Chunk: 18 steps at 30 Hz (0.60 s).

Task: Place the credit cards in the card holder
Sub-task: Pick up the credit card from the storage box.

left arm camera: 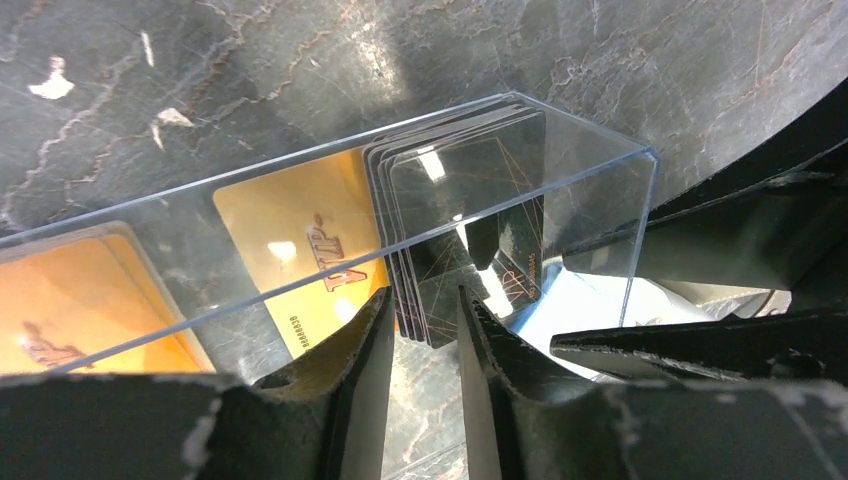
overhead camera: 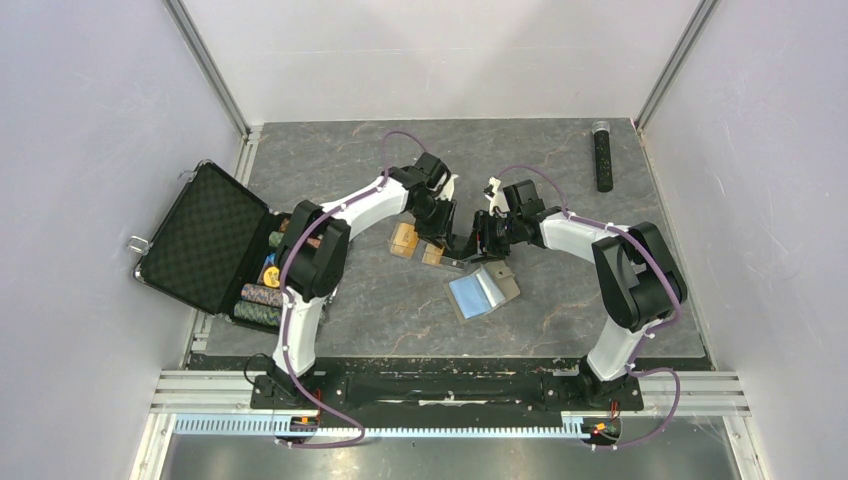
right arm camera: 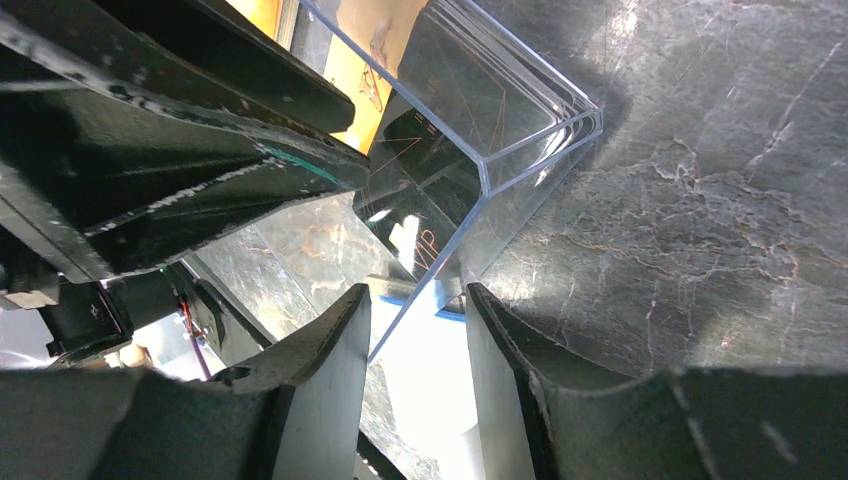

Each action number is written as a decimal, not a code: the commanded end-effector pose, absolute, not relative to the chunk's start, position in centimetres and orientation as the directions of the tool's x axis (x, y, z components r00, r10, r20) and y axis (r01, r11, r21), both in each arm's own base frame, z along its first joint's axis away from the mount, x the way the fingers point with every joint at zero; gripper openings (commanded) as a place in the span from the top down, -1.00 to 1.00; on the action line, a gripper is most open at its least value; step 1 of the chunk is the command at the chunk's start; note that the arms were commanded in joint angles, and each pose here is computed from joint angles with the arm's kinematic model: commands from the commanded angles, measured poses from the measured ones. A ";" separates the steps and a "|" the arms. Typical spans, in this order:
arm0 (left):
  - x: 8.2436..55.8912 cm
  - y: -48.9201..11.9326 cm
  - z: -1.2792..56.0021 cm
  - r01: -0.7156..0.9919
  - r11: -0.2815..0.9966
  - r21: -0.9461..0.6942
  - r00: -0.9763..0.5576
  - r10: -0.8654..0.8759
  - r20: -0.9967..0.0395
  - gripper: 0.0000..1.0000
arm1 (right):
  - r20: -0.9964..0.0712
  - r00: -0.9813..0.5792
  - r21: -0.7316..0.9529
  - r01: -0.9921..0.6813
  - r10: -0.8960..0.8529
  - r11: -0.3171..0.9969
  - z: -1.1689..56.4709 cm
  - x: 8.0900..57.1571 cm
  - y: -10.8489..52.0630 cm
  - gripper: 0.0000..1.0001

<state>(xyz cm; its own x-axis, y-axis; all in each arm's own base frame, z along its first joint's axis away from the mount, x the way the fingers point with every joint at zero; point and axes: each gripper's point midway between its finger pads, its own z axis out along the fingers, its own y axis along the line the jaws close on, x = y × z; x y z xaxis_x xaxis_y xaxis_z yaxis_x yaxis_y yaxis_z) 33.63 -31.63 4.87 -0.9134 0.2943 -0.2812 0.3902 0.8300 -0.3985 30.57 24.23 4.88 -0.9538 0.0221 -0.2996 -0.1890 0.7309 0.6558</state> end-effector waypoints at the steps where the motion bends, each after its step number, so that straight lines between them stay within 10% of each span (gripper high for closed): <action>1: 33.0 -32.6 4.3 0.367 0.816 -0.447 -0.927 0.285 -0.243 0.29 | -0.327 -0.945 0.648 -0.215 0.012 0.731 5.1 30.6 24.2 0.15; 12: 32.6 -33.0 4.1 0.394 0.809 -0.436 -0.918 0.321 -0.235 0.95 | -0.328 -0.945 0.647 -0.216 0.010 0.731 5.1 30.7 24.2 0.15; 18: 32.4 -33.4 4.8 0.444 0.805 -0.393 -0.893 0.365 -0.262 0.95 | -0.329 -0.944 0.647 -0.218 0.010 0.731 5.2 30.7 24.2 0.15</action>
<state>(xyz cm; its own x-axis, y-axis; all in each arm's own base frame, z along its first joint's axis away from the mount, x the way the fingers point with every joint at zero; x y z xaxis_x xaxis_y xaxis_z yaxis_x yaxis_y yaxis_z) 32.80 -32.36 3.96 -0.9189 0.3147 -0.2378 0.3889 0.8231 -0.4139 30.52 24.20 4.85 -0.9537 0.0188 -0.3000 -0.1914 0.7316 0.6543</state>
